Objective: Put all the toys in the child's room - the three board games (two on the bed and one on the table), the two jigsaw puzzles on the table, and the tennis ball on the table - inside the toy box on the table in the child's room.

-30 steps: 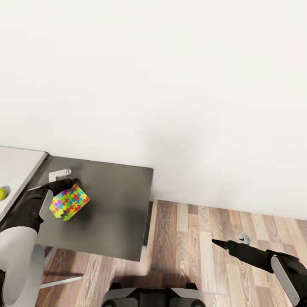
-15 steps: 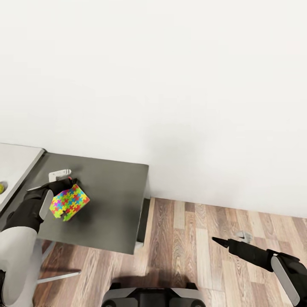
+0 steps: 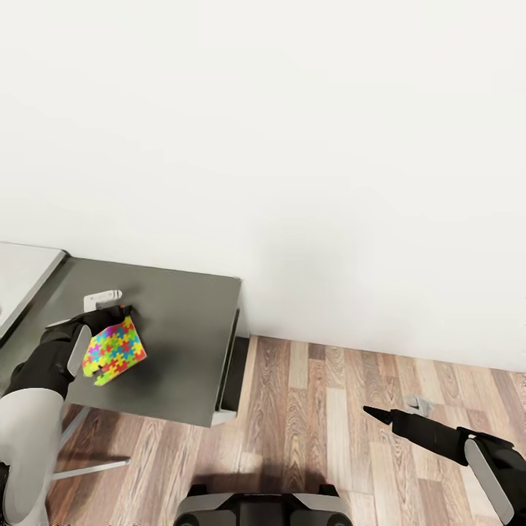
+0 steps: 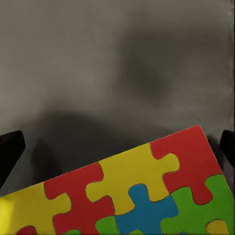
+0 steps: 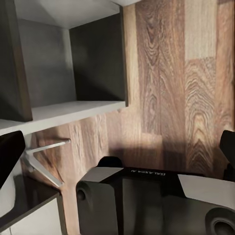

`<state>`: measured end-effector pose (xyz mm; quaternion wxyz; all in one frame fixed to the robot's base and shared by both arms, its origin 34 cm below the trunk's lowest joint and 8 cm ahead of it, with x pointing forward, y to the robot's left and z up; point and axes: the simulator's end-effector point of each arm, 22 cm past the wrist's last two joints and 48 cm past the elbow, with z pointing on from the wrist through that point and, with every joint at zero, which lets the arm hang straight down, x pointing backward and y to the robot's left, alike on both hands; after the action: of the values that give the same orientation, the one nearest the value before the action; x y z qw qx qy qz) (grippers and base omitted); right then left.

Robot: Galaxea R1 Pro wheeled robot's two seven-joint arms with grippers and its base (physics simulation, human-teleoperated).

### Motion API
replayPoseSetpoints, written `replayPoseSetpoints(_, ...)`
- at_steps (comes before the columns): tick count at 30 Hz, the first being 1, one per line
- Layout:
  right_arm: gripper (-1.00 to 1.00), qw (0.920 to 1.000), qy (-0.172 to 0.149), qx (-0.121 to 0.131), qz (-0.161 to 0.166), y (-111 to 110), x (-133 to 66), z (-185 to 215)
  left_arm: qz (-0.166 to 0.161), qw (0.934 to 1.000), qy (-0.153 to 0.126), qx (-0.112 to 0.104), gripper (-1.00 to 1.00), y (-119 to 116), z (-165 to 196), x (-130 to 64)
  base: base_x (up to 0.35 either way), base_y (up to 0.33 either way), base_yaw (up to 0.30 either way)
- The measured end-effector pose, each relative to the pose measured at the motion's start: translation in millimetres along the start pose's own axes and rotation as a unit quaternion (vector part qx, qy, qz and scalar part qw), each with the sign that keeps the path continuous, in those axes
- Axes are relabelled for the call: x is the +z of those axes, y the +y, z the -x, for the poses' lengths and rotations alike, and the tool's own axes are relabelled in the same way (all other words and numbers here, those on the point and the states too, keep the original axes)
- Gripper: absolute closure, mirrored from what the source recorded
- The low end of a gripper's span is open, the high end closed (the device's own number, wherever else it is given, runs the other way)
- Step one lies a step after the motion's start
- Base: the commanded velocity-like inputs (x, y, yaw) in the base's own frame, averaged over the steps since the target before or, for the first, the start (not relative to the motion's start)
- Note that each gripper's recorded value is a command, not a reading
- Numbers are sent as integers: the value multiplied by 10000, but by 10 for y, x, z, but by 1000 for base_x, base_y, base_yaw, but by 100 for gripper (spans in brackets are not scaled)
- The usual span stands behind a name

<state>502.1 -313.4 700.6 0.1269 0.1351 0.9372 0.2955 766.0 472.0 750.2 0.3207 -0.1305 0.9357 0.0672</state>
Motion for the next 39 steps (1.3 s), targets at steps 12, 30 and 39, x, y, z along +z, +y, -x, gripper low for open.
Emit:
replayPoseSetpoints(12,-100,10000,-8,3,1,3,4,1,0,10000,6,-7,-100,1,-2,-1,-86,-94,0)
replayPoseSetpoints(30,-100,10000,-6,3,-11,-4,5,-4,2,10000,19,-15,-100,-2,-10,0,-71,-66,0)
replayPoseSetpoints(39,-100,10000,-7,1,-11,-4,5,-4,1,10000,15,-17,-100,-3,-8,-2,-14,-25,0)
